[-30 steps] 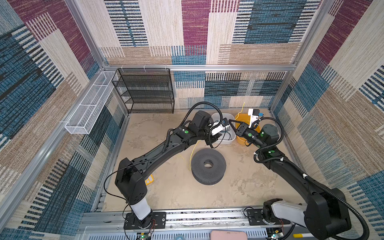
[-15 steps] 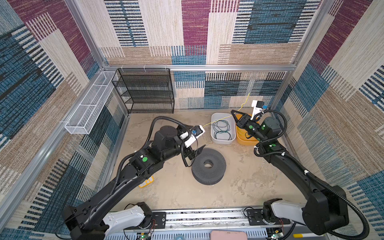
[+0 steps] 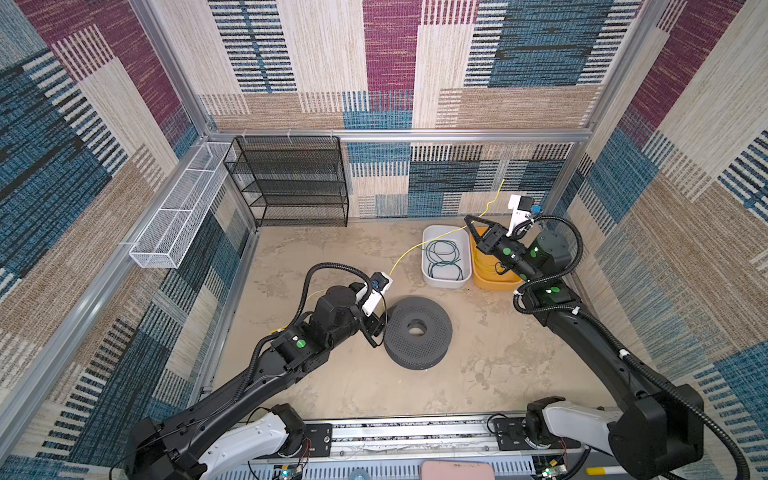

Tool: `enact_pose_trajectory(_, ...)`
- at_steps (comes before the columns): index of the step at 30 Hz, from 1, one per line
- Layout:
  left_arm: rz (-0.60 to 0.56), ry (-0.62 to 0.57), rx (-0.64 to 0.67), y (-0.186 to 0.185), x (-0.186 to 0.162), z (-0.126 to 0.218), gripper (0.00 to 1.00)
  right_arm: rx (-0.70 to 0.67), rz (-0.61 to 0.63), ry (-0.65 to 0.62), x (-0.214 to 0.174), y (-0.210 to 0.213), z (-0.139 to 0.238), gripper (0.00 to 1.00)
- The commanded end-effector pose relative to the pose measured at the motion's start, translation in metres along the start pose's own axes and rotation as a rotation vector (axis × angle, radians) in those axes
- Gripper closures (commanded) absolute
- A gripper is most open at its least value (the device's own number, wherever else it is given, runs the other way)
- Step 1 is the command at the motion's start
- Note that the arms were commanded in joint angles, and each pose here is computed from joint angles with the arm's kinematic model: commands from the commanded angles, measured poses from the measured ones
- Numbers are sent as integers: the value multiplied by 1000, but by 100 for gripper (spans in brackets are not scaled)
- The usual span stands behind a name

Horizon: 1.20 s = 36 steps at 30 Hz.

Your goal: Wrap the cables

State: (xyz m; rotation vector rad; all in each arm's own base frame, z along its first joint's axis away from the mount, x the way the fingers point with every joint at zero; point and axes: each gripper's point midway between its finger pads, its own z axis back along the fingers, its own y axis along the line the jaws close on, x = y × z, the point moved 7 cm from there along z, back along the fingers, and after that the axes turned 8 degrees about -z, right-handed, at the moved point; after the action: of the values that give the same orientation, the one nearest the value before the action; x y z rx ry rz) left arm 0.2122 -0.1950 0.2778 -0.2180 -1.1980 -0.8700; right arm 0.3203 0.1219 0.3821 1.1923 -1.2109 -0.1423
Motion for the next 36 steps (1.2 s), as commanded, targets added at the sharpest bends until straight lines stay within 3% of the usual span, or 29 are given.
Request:
enact_pose_trajectory(1,23,-83,43,6,16,-7,59,19,11,-3,1,6,3,100)
enact_pose_trajectory(6,25,-89,-1,-1,11,-13,98,17,12,-7,2,7,3,100)
enact_pose_trajectory(7,26,-87,12,1,11,-12,100,14,16,-10,3,8,4,100)
enact_pose_trajectory(10,0,-109,19,4,18,-10,100,-11,26,-2,5,6,-1,97)
enact_pose_trajectory(14,-52,-122,18,12,45,-18,100,-1,47,33,5,10,-3,45)
enact_pose_trajectory(17,-64,-142,17,24,72,-24,100,8,62,58,-1,13,8,28)
enact_pose_trajectory(21,-91,-129,-1,34,103,-37,100,38,49,102,-17,16,25,22)
enact_pose_trajectory(26,-78,-108,-82,31,122,-63,100,134,0,163,-45,32,18,23)
enact_pose_trajectory(29,-45,-114,-72,33,128,-73,100,187,12,134,-44,47,22,23)
enact_pose_trajectory(33,-16,-83,-31,42,127,-80,100,66,147,10,-18,64,41,16)
enact_pose_trajectory(36,24,-83,-47,43,130,-84,100,108,123,76,-21,68,34,15)
